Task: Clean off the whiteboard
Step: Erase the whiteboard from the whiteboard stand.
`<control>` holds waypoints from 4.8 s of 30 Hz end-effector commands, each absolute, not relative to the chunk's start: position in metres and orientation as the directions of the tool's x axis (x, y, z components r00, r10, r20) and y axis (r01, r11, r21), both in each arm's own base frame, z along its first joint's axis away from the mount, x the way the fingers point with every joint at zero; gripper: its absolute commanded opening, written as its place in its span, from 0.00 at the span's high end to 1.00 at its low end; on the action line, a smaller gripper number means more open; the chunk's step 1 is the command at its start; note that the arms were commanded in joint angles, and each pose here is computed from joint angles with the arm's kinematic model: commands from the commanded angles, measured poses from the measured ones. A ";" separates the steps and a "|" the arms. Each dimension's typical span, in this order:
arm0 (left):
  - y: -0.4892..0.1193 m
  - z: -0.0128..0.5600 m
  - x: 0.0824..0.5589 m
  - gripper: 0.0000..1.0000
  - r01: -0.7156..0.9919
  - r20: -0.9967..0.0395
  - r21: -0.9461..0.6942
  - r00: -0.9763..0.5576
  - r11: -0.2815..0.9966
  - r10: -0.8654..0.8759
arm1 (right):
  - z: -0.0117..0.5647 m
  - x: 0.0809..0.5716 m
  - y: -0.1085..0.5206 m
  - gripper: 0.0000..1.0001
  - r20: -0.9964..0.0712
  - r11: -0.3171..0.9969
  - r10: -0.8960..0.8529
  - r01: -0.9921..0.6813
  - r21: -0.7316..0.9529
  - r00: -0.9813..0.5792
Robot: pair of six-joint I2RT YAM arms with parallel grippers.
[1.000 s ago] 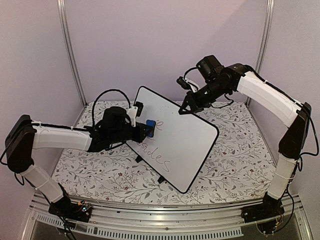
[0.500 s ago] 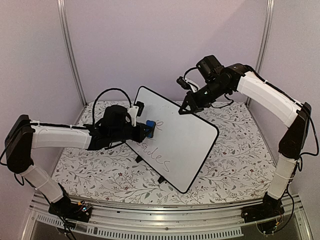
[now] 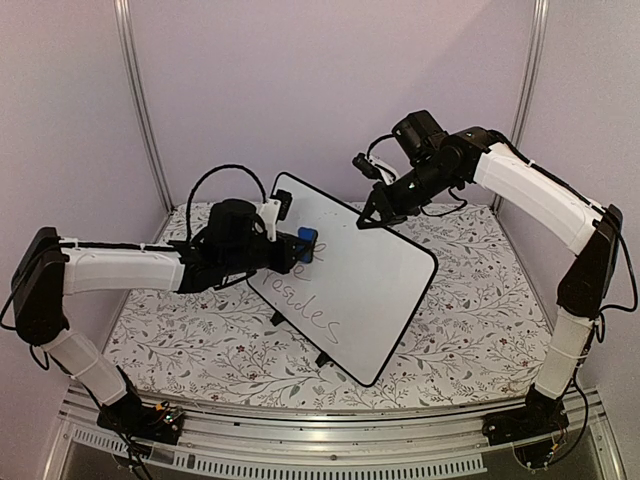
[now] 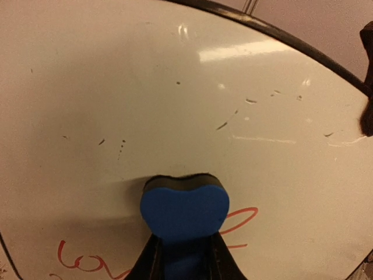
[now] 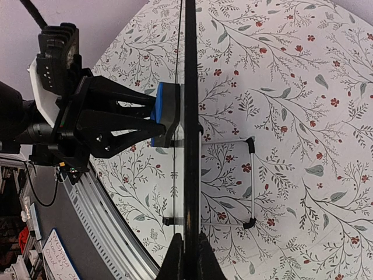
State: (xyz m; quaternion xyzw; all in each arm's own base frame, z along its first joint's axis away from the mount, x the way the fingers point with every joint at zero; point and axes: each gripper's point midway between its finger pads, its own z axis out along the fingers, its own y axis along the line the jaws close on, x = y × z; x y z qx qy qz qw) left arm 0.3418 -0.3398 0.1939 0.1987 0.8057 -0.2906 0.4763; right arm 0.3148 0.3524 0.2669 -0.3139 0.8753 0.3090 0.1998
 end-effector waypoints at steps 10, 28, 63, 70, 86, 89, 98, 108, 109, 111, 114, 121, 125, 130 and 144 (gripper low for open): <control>-0.331 0.141 0.311 1.00 0.581 -0.827 -0.304 -0.555 0.756 0.094 | 0.268 0.279 0.370 1.00 -0.555 0.492 -0.530 -0.766 0.414 -0.641; -0.352 0.184 0.334 1.00 0.622 -0.877 -0.250 -0.470 0.742 0.099 | 0.266 0.280 0.370 1.00 -0.551 0.494 -0.533 -0.765 0.414 -0.642; -0.352 0.176 0.325 1.00 0.628 -0.872 -0.251 -0.477 0.736 0.110 | 0.264 0.279 0.370 1.00 -0.547 0.496 -0.536 -0.764 0.413 -0.643; -0.357 0.191 0.343 1.00 0.621 -0.888 -0.225 -0.448 0.750 0.104 | 0.265 0.279 0.369 1.00 -0.548 0.500 -0.534 -0.763 0.410 -0.644; -0.340 0.142 0.304 1.00 0.604 -0.831 -0.302 -0.546 0.738 0.107 | 0.264 0.280 0.370 1.00 -0.546 0.499 -0.534 -0.762 0.412 -0.645; -0.338 0.138 0.299 1.00 0.603 -0.826 -0.306 -0.553 0.737 0.110 | 0.264 0.280 0.369 1.00 -0.547 0.500 -0.534 -0.762 0.411 -0.645; -0.338 0.138 0.297 1.00 0.601 -0.827 -0.305 -0.552 0.739 0.108 | 0.263 0.281 0.370 1.00 -0.545 0.500 -0.536 -0.762 0.411 -0.645; -0.357 0.182 0.319 1.00 0.634 -0.879 -0.259 -0.468 0.728 0.095 | 0.264 0.280 0.370 1.00 -0.546 0.501 -0.535 -0.763 0.409 -0.644; -0.357 0.186 0.322 1.00 0.631 -0.885 -0.249 -0.456 0.735 0.092 | 0.264 0.280 0.369 1.00 -0.546 0.501 -0.536 -0.763 0.409 -0.644; -0.360 0.193 0.326 1.00 0.634 -0.894 -0.236 -0.439 0.737 0.092 | 0.265 0.280 0.369 1.00 -0.549 0.500 -0.534 -0.764 0.408 -0.643; -0.363 0.199 0.330 1.00 0.638 -0.900 -0.227 -0.427 0.736 0.093 | 0.265 0.280 0.369 1.00 -0.548 0.500 -0.534 -0.764 0.408 -0.643; -0.362 0.189 0.323 1.00 0.637 -0.885 -0.252 -0.456 0.729 0.093 | 0.265 0.280 0.369 1.00 -0.549 0.501 -0.534 -0.764 0.407 -0.643; -0.355 0.171 0.312 1.00 0.624 -0.865 -0.268 -0.491 0.735 0.102 | 0.265 0.280 0.369 1.00 -0.550 0.500 -0.533 -0.764 0.408 -0.643; -0.346 0.150 0.297 1.00 0.605 -0.842 -0.288 -0.530 0.742 0.105 | 0.264 0.280 0.369 1.00 -0.547 0.500 -0.535 -0.763 0.409 -0.644; -0.340 0.139 0.288 1.00 0.594 -0.830 -0.297 -0.548 0.747 0.105 | 0.264 0.280 0.370 1.00 -0.546 0.499 -0.536 -0.763 0.410 -0.644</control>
